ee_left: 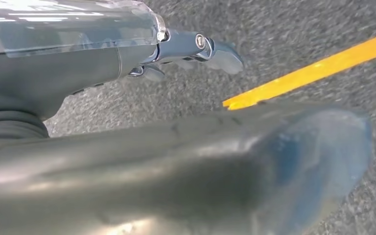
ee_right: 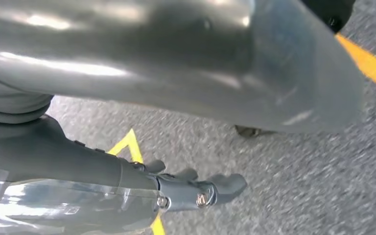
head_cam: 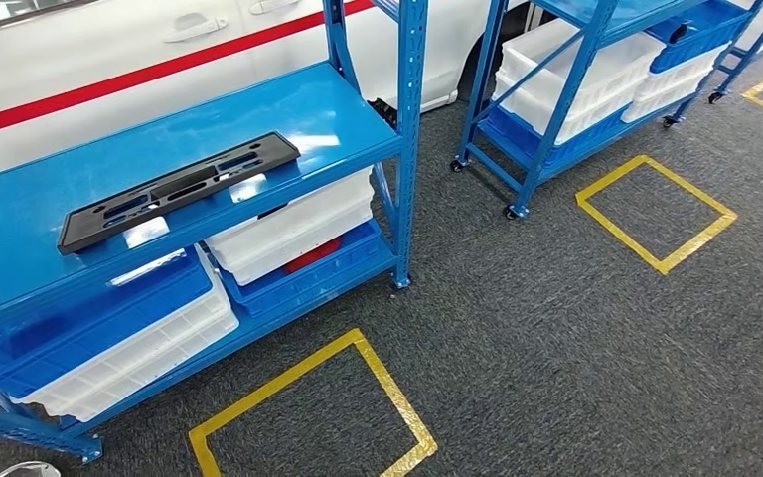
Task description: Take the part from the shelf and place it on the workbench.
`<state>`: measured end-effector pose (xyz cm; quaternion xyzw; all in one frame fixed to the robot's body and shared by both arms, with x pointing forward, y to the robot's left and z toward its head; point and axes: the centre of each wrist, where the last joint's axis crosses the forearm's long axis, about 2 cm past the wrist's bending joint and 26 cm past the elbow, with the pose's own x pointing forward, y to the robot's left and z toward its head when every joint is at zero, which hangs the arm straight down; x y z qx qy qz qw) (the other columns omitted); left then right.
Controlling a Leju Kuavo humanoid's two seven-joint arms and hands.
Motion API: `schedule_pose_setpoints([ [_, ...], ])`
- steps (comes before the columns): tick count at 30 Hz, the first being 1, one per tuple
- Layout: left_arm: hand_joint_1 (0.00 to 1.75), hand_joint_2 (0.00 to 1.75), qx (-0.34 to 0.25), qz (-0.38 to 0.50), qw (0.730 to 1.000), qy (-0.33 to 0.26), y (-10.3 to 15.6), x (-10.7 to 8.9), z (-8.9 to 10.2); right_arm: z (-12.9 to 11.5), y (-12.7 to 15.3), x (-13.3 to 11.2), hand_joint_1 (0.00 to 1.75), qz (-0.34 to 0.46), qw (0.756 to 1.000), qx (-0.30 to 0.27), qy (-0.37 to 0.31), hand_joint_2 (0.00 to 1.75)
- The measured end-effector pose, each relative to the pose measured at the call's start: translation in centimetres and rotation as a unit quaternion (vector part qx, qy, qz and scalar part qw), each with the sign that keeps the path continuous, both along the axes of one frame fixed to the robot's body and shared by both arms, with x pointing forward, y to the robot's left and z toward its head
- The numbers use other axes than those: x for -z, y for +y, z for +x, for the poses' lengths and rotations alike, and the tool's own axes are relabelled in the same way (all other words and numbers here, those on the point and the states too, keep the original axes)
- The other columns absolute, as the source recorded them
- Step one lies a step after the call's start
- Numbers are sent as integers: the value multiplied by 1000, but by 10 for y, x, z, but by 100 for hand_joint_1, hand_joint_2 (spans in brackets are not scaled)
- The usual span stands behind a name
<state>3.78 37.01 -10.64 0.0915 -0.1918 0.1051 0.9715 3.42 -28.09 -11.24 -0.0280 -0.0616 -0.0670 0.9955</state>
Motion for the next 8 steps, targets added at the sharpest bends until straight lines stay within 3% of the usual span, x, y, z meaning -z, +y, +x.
schedule_pose_setpoints([
  [8,0,0,5,0,1000,-4,-1,0,5,-3,-2,0,0,-3,1000,3,2,0],
])
